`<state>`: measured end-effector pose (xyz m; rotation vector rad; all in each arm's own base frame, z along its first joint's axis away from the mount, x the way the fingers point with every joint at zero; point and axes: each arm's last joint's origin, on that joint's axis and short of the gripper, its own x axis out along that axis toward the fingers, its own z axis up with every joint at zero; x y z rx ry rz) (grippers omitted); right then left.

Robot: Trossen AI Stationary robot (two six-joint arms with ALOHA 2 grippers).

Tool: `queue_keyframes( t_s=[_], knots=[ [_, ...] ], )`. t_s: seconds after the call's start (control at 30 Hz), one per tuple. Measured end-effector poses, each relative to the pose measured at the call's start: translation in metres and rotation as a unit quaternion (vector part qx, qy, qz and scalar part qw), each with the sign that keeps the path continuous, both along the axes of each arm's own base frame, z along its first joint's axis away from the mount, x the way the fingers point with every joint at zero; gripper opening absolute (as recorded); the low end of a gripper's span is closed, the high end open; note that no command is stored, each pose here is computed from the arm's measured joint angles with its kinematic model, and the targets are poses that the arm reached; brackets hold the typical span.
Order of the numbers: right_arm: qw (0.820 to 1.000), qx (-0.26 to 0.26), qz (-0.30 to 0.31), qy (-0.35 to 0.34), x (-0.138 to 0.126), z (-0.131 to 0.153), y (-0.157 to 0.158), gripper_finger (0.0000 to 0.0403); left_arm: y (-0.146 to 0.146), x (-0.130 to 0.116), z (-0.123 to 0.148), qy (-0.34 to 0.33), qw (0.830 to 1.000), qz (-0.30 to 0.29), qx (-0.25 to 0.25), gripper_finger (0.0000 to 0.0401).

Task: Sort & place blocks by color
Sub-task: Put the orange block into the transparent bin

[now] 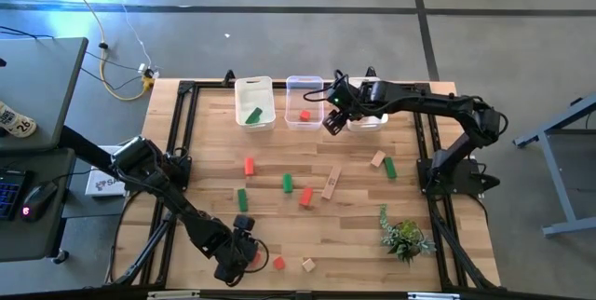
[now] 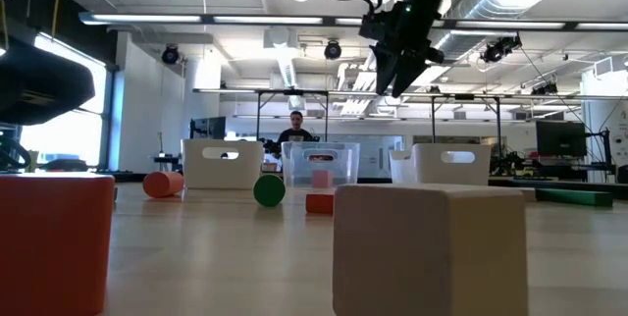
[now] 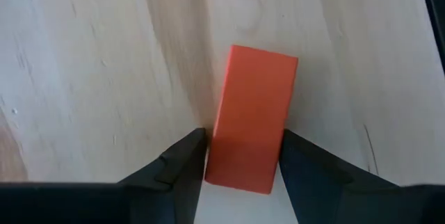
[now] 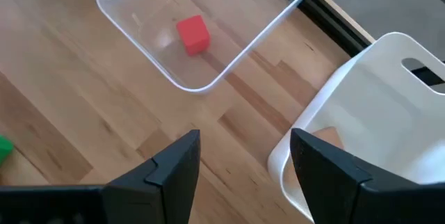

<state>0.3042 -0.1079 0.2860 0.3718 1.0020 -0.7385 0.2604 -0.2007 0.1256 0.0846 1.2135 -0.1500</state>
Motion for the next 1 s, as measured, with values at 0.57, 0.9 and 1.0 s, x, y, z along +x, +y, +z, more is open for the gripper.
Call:
queue_keyframes(
  t_s=[0.57,0.9,1.0],
  knots=[
    [0.987,0.123,0.083,-0.067,0.014,0.002,0.030,0.0209,0.020,0.008,0.009,-0.050,0.995,0.003,0.088,0.0100],
    [0.942,0.233,0.177,-0.161,0.030,0.011,0.053,0.0209,0.059,0.023,0.044,-0.123,0.979,0.053,0.155,0.0102],
    [0.932,0.255,0.184,-0.180,0.035,0.014,0.062,0.0209,0.072,0.028,0.054,-0.148,0.971,0.083,0.167,0.0102]
  ],
)
